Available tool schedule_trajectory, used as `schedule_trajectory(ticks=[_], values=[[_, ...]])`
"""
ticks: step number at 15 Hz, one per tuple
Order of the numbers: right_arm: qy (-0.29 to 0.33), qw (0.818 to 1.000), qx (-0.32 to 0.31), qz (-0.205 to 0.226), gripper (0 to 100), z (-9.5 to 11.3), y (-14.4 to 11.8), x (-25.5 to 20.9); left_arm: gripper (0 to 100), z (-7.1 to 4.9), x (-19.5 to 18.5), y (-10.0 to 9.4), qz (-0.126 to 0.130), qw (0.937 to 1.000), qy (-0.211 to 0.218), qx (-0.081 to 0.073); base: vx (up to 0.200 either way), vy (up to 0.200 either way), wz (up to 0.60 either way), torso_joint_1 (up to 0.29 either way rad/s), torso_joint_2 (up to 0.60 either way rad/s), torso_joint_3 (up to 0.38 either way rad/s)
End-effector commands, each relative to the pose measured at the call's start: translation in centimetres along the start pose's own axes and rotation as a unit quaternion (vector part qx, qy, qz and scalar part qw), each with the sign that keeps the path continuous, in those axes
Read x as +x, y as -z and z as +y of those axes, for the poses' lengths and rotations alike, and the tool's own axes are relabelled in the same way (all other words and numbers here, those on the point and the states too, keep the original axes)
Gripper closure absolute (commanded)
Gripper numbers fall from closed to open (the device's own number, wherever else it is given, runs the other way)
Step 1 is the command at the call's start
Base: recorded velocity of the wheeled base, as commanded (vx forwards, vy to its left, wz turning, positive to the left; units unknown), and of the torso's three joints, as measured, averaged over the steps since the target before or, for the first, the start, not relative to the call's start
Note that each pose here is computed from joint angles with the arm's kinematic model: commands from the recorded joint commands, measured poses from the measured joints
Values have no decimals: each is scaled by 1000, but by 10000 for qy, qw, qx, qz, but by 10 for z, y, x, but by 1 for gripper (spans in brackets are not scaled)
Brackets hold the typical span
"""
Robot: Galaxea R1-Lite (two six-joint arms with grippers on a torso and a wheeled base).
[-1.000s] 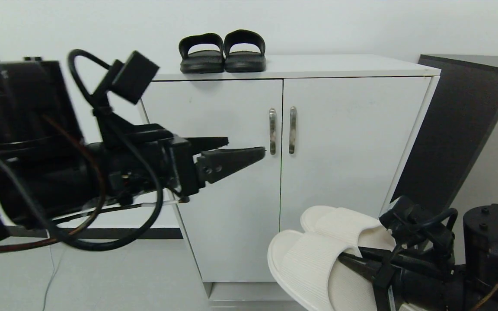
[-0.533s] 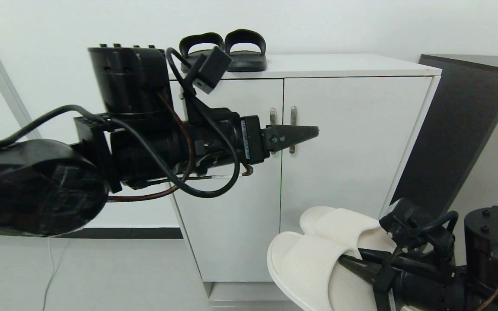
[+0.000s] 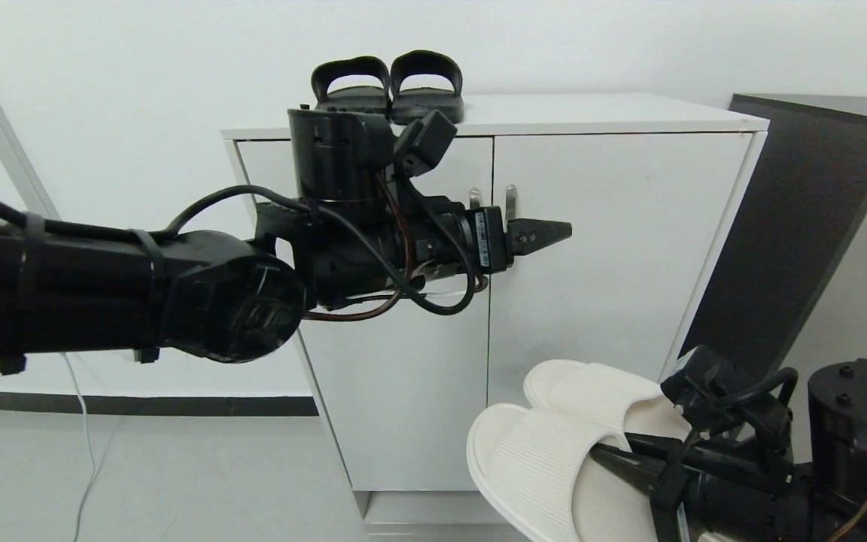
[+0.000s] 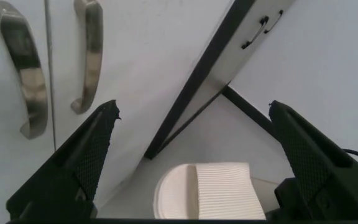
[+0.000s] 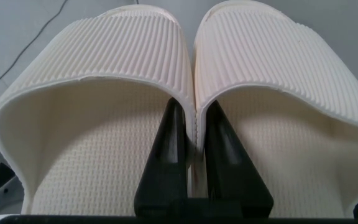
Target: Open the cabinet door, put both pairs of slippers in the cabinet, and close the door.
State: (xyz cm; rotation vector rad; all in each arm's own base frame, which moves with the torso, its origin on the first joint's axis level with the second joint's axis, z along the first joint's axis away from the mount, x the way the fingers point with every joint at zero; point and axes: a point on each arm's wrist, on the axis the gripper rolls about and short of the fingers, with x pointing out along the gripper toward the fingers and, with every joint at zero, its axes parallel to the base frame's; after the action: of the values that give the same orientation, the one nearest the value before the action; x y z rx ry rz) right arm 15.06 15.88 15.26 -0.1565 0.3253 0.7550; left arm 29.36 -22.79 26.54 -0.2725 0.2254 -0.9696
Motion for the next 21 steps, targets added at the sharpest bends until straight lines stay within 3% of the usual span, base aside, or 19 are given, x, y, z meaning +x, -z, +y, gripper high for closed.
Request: schedule_trajectory(ticks=[1, 5, 16, 17, 21], values=[[0, 10000, -3, 26, 100, 0, 1, 1, 0, 0, 3, -6, 1, 10000, -35, -25, 0, 0, 0, 0, 0, 0], [0, 10000, -4, 34, 100, 0, 2, 0, 0, 9, 19, -6, -104, 9989, -460, -19, 0, 0, 0, 0, 0, 0], [-8, 10000, -31, 72, 100, 0, 4, 0, 0, 27, 55, 2, -29, 9983, -588, -53, 0, 0, 0, 0, 0, 0], [-23, 10000, -35, 87, 100, 1, 4, 0, 100, 27, 55, 3, -13, 9983, -585, -65, 0, 0, 0, 0, 0, 0], [-68, 9999, -42, 125, 100, 1, 7, -2, 100, 25, 48, 4, 32, 9981, -608, -104, 0, 0, 0, 0, 0, 0]])
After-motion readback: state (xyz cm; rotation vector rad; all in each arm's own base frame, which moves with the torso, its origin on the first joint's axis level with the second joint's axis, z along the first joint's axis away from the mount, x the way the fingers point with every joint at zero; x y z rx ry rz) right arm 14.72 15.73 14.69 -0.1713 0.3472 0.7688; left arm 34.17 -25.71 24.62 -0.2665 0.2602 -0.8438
